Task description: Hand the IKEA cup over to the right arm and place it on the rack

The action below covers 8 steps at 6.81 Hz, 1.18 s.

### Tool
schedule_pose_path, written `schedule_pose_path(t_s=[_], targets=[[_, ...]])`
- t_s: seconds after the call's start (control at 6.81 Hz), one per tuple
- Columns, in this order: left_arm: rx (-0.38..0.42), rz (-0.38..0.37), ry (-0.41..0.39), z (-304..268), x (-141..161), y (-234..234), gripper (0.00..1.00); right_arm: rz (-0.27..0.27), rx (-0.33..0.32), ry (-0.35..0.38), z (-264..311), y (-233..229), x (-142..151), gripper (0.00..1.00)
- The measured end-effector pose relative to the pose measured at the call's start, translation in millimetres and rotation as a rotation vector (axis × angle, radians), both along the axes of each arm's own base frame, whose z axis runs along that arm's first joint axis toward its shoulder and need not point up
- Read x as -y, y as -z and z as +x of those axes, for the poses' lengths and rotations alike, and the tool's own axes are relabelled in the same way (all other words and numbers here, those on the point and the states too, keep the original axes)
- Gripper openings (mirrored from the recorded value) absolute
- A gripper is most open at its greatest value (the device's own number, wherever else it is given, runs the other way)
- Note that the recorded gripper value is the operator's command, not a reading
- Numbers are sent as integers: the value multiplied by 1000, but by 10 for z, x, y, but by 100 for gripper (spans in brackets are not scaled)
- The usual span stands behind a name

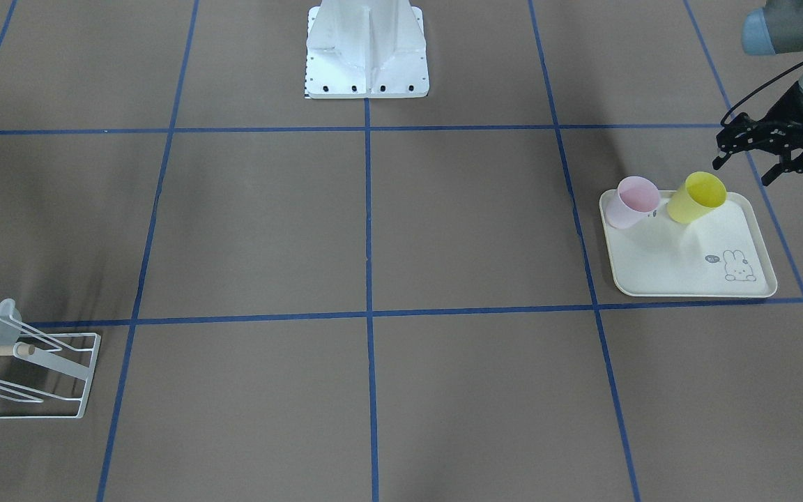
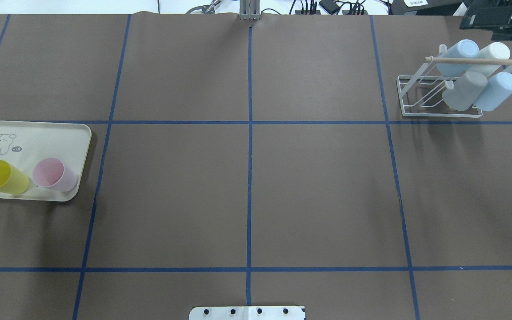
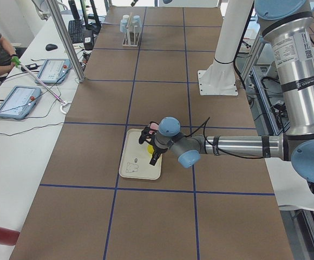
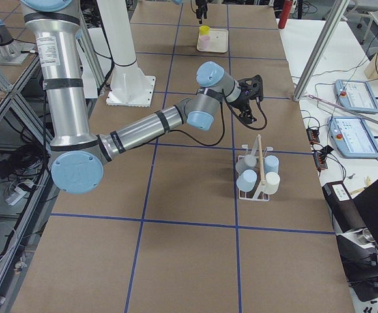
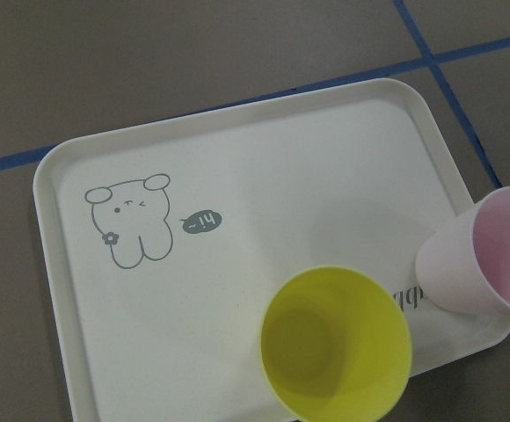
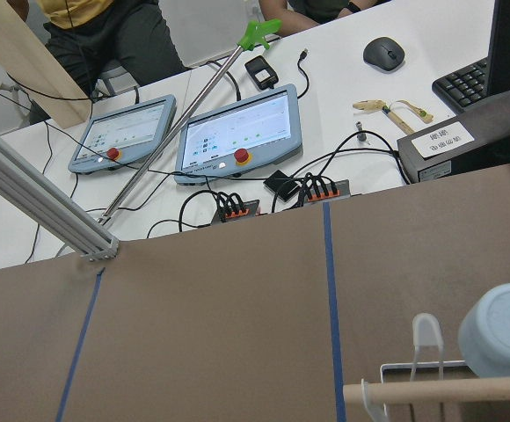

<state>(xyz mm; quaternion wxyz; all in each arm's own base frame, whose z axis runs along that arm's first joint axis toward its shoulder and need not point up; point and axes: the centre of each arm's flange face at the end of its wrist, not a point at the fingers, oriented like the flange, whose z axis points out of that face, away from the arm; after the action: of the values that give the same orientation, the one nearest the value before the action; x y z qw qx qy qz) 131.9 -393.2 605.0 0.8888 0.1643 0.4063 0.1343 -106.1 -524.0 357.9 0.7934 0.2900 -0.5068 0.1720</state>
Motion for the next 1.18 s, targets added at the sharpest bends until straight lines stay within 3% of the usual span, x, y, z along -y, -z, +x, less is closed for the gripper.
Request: schedule_pose_path(t_s=[0.44, 1.03, 1.18], targets=[[59, 19, -56, 105, 241, 96, 99, 1, -1, 1, -9, -13, 15, 100], [67, 25, -57, 180, 396, 85, 99, -3, -3, 1, -14, -41, 29, 100], [69, 19, -55, 197, 425, 54, 77, -4, -3, 1, -15, -44, 30, 100]])
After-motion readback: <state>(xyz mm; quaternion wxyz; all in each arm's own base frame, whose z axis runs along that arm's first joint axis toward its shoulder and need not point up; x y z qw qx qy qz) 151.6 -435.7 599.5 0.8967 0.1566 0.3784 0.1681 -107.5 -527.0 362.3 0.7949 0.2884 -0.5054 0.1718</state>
